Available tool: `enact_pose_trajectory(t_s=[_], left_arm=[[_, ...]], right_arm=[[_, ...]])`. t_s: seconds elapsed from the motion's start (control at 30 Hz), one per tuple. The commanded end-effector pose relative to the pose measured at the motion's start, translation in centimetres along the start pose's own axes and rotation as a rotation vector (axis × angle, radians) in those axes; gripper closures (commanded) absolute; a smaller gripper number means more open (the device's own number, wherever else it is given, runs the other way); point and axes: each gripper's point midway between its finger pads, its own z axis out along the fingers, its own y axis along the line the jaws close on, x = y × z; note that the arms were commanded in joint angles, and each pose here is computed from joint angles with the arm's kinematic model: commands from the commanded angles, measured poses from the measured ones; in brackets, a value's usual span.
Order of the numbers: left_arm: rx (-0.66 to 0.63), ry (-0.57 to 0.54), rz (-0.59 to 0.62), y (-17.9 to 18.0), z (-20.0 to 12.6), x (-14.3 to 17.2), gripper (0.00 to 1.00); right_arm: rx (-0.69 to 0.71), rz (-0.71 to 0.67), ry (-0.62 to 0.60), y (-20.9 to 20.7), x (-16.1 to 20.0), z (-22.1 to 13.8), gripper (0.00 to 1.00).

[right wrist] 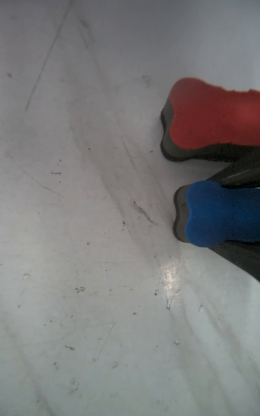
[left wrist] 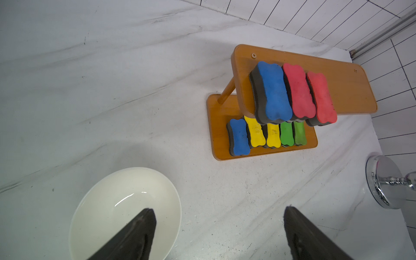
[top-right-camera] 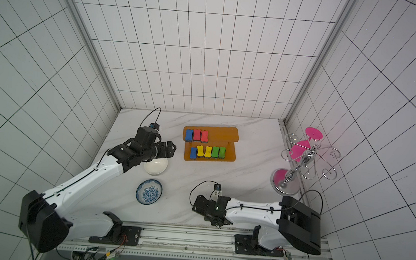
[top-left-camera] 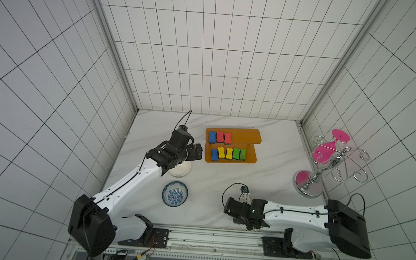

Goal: Remove the whiteboard erasers from the shelf
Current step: Place the whiteboard eraser at the center of the board, then adjust the whiteboard eraser at the shelf.

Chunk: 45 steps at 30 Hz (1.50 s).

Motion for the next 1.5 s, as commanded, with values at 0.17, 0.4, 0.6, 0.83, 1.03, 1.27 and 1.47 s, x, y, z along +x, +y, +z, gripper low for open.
enact_pose_trajectory(t_s=[0.17,0.4,0.6,0.83,1.03,1.27,1.47], left_arm=[[0.013,-0.015,-0.002,-0.6,0.2,-0.7,0.08],[0.022,-0.026,-0.006,-1.2,0.4,-1.5,0.08],[0.035,-0.052,0.029,-2.2,0.2,-3.0,0.1],[0.05,-0.094,0.074,-3.2,0.7,-4.0,0.16],[0.04,-0.143,0.193,-4.0,0.2,-2.7,0.18],[0.115,-0.184,0.345,-5.0,-0.5,-1.5,0.13],[0.162,-0.219,0.486,-6.3,-1.4,0.0,0.1]], right_arm=[[0.065,-0.057,-0.041,-1.4,-1.2,-1.9,0.55],[-0.029,-0.059,-0.163,0.7,-7.9,-6.5,0.54],[-0.071,-0.053,-0.272,1.5,-17.4,-8.4,0.55],[-0.137,-0.04,-0.336,2.5,-27.5,-10.3,0.56],[-0.169,-0.01,-0.328,3.6,-33.6,-9.3,0.56],[-0.185,-0.046,-0.304,4.5,-37.1,-8.3,0.5],[-0.201,-0.075,-0.268,5.0,-37.7,-6.8,0.48]])
